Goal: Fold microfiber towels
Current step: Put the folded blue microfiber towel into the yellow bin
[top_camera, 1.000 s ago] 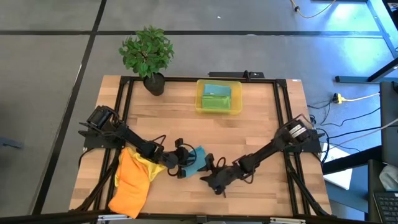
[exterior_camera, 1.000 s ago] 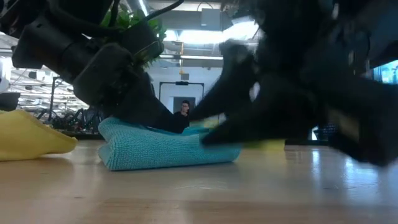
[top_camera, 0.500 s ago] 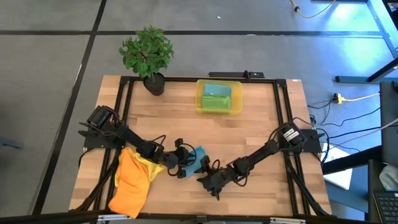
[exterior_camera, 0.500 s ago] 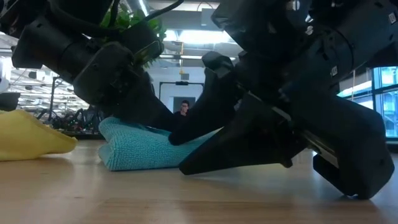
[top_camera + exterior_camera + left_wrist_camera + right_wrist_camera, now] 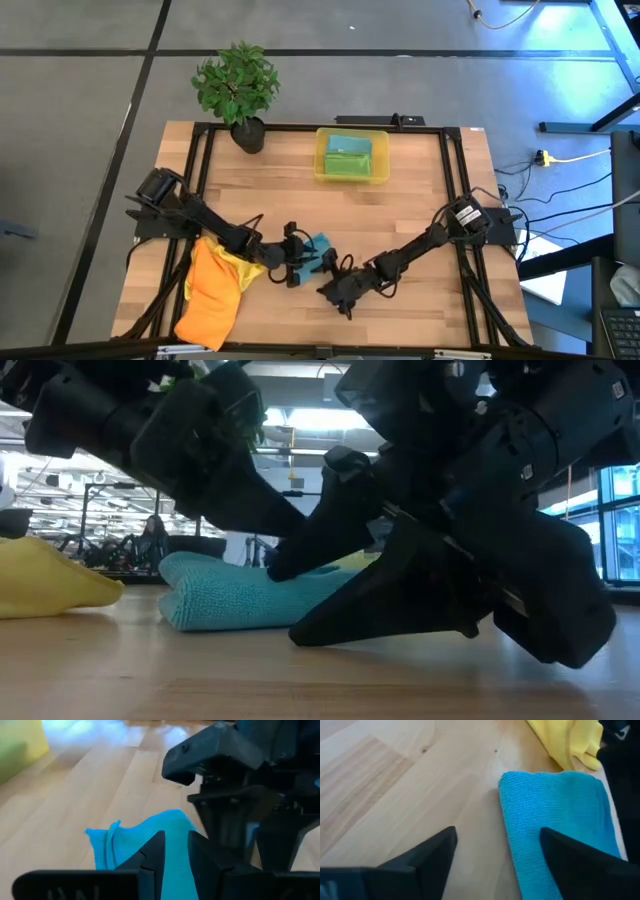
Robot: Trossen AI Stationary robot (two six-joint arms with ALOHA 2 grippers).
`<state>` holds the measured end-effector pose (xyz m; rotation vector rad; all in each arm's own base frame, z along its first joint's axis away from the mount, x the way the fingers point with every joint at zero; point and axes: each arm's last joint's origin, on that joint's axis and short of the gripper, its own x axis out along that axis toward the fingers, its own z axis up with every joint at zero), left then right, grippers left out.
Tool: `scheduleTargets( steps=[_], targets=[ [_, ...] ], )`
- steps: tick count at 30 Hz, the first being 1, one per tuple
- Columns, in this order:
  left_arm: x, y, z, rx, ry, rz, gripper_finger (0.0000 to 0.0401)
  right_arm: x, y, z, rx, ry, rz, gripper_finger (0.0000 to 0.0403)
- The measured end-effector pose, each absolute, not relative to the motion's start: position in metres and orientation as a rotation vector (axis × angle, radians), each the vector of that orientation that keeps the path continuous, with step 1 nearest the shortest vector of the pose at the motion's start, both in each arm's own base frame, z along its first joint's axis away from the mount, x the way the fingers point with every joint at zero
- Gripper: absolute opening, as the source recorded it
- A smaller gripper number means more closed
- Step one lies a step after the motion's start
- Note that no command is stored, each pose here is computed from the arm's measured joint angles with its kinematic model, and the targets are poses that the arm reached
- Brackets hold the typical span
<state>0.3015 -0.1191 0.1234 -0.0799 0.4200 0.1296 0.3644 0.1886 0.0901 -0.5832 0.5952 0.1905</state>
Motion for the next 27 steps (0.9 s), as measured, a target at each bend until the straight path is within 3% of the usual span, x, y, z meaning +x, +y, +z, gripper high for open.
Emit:
scheduleTargets(
  steps=[6,15,27],
  targets=[
    [0.297,-0.119,0.121,-0.044,0.482,0.138,0.0075,0.364,0.187,0.09,-0.637,0.597,0.111,0.0335],
    [0.288,-0.104,0.104,-0.084,0.655,0.284,0.0075,0.364,0.18,0.089,-0.711,0.633,0.027,0.0338],
    [0.287,-0.095,0.099,-0.117,0.714,0.312,0.0075,0.369,0.152,0.086,-0.8,0.735,-0.107,0.0338]
  ],
)
